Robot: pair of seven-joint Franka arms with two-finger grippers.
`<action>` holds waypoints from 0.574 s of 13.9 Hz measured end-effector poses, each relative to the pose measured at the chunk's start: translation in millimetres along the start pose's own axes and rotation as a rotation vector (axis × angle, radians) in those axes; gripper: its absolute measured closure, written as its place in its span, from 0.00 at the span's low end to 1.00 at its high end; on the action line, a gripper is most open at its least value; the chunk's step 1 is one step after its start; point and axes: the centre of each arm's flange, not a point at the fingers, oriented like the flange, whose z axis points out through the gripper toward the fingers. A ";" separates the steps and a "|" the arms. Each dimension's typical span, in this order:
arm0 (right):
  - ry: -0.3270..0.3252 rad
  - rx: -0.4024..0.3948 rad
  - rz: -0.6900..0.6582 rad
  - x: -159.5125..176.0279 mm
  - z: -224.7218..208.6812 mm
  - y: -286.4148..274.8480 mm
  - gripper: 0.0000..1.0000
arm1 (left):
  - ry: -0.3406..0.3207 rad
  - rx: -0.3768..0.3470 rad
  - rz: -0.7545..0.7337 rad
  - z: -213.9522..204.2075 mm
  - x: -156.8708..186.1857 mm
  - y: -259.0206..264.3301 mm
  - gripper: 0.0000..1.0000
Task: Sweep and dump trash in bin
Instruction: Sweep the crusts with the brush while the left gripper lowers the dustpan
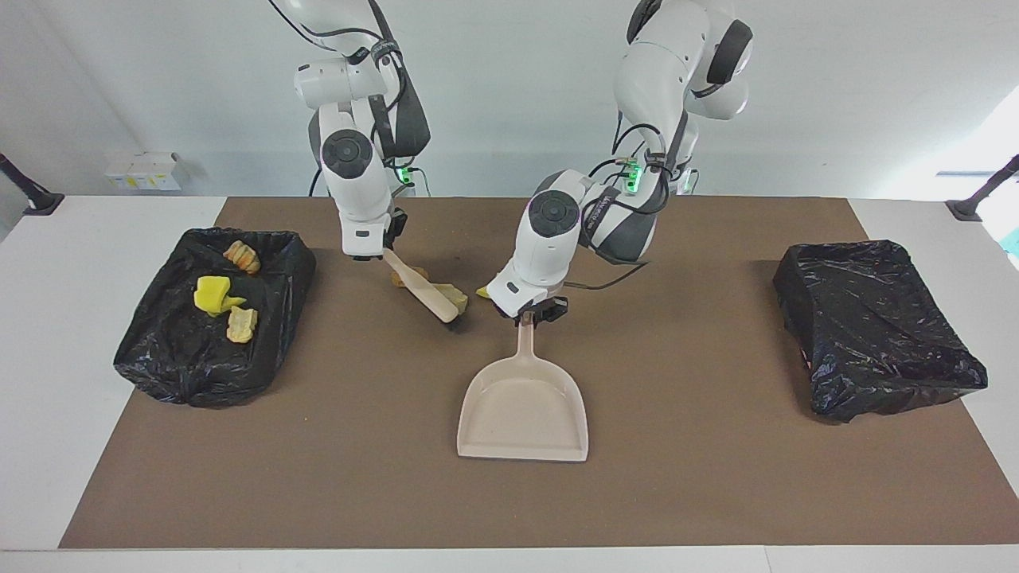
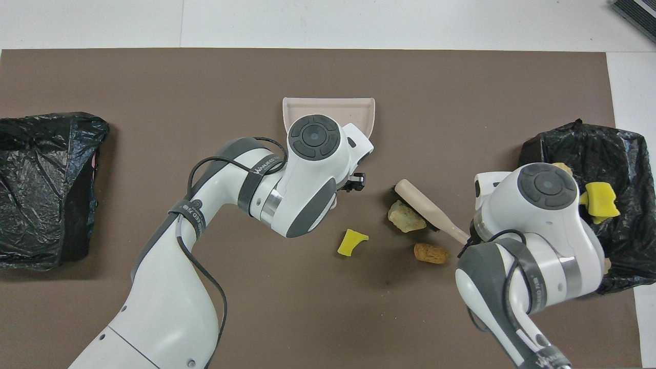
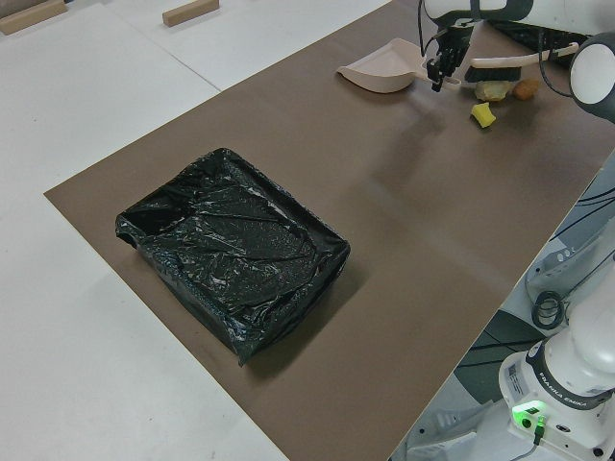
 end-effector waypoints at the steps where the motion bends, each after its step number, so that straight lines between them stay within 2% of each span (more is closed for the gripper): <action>1: 0.004 -0.001 0.004 -0.7 -8.4 2.7 0.74 | 0.002 0.000 -0.008 -5.1 2.4 -5.4 0.67; 4: 0.033 -0.007 0.039 -10.0 -40.0 18.6 0.74 | -0.004 0.005 -0.010 -14.4 2.8 -13.2 0.67; 6: 0.069 -0.013 0.106 -28.0 -56.1 35.2 0.74 | -0.029 0.019 0.070 -26.2 -1.9 -25.2 0.67; 8: 0.083 -0.011 0.218 -39.8 -63.1 41.1 0.74 | -0.052 0.030 0.167 -54.8 -9.4 -52.6 0.67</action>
